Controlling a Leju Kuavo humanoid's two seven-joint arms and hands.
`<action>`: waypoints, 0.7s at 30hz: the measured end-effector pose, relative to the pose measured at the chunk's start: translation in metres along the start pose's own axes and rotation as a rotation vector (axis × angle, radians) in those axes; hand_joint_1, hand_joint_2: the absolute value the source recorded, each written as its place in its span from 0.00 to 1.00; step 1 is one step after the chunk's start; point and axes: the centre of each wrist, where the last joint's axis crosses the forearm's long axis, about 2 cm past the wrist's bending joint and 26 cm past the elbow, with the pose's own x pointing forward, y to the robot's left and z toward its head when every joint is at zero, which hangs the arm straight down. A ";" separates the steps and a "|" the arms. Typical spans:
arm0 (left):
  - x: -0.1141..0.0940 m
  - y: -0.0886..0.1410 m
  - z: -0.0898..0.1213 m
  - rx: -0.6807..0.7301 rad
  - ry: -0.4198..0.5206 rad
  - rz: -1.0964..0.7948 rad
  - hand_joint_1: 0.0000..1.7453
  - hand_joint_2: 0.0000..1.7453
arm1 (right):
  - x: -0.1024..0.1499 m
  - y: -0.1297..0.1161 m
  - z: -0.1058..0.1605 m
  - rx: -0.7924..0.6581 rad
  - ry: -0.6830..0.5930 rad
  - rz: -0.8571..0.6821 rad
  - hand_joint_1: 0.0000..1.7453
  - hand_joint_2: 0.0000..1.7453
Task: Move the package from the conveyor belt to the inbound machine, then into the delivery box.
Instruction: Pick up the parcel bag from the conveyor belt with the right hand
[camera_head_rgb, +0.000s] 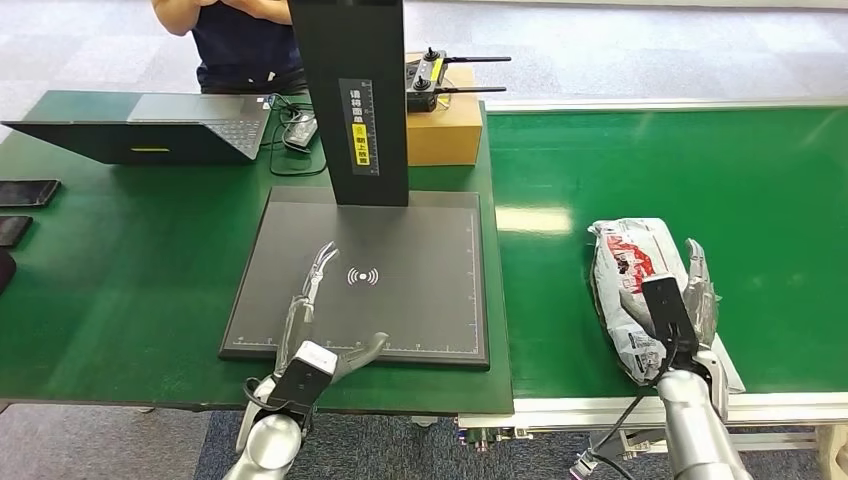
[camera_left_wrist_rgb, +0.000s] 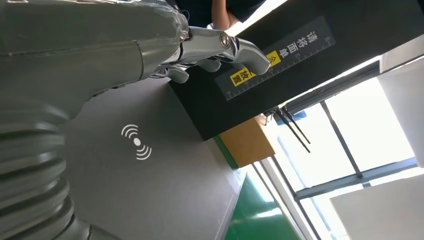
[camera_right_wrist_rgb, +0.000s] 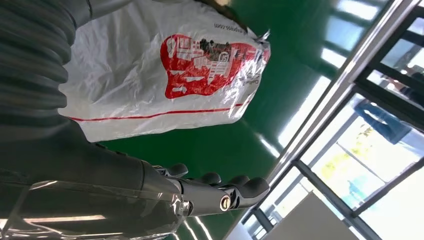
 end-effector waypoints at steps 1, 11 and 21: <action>0.000 0.000 0.000 0.001 -0.004 0.000 0.00 1.00 | -0.001 0.001 -0.006 -0.001 0.018 0.015 0.00 1.00; -0.004 -0.006 0.004 -0.005 -0.005 0.004 0.00 1.00 | -0.012 0.018 -0.029 0.125 0.254 0.112 0.00 1.00; -0.012 -0.013 0.007 -0.017 0.004 0.026 0.00 1.00 | -0.017 0.042 -0.011 0.413 0.467 0.290 0.00 1.00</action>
